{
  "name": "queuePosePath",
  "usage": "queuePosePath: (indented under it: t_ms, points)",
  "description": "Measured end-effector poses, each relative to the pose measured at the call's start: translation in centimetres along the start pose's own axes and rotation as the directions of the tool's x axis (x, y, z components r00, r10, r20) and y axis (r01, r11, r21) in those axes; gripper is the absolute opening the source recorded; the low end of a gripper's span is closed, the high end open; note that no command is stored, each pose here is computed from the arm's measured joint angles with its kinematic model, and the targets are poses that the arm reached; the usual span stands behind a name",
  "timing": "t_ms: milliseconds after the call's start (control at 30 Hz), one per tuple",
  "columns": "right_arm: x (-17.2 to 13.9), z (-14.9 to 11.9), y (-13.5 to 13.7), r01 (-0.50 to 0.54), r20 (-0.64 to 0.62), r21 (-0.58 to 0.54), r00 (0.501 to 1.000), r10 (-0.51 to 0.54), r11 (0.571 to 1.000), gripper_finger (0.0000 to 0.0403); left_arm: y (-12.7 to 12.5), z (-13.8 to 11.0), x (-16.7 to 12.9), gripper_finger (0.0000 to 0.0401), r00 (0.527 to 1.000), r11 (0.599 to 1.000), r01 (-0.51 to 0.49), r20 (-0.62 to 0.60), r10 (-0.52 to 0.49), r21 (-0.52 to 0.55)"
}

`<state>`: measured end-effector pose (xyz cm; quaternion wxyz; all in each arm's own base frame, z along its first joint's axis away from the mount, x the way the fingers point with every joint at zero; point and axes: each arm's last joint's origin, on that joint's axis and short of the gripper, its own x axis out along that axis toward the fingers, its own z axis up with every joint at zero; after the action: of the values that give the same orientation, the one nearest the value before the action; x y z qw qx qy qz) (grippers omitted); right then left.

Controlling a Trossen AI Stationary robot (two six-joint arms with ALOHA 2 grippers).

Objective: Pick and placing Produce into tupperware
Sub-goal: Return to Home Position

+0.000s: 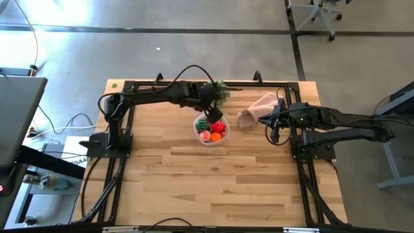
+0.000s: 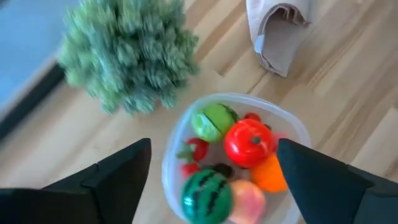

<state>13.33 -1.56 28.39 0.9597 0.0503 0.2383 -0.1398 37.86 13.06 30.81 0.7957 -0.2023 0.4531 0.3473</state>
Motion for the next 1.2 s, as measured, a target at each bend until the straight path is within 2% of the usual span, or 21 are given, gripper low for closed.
queuePosePath:
  t_ms: [167,267,333,533,667,833,1000,1200]
  points:
    - [0.0,0.0,0.0,-0.001,0.0,0.0,1.0,0.001,1.0,0.003,0.1,1.2,-1.9,0.0299,0.997,0.988,-0.038,0.069,0.028,0.147]
    - [0.0,0.0,0.0,-0.001,0.0,0.0,1.0,0.001,1.0,0.003,0.0,1.8,-2.6,0.0277,0.993,0.954,-0.045,0.115,0.011,0.298]
    - [0.0,0.0,0.0,-0.001,0.0,0.0,1.0,0.001,1.0,0.003,-0.3,2.3,-2.7,0.0263,0.988,0.933,-0.014,0.151,-0.043,0.359]
    - [0.0,0.0,0.0,-0.002,0.0,0.0,1.0,0.002,1.0,0.003,-0.7,2.6,-2.7,0.0225,0.978,0.924,0.079,0.149,-0.144,0.374]
    - [0.0,0.0,0.0,-0.002,0.0,0.0,1.0,0.002,1.0,0.003,-0.6,2.2,-2.1,0.0188,0.984,0.93,0.067,0.13,-0.121,0.361]
    - [0.0,0.0,0.0,-0.002,0.0,0.0,1.0,0.002,1.0,0.003,-0.4,1.6,-1.8,0.0108,0.99,0.929,0.063,0.091,-0.103,0.364]
    - [0.0,0.0,0.0,-0.002,-0.001,0.0,1.0,0.002,1.0,0.003,0.4,1.2,-4.4,0.0015,0.976,0.919,0.096,0.143,-0.161,0.384]
    - [0.0,0.0,0.0,-0.002,0.0,0.0,1.0,0.002,1.0,0.003,3.2,-1.4,-8.7,0.0023,0.954,0.905,0.074,0.236,-0.187,0.418]
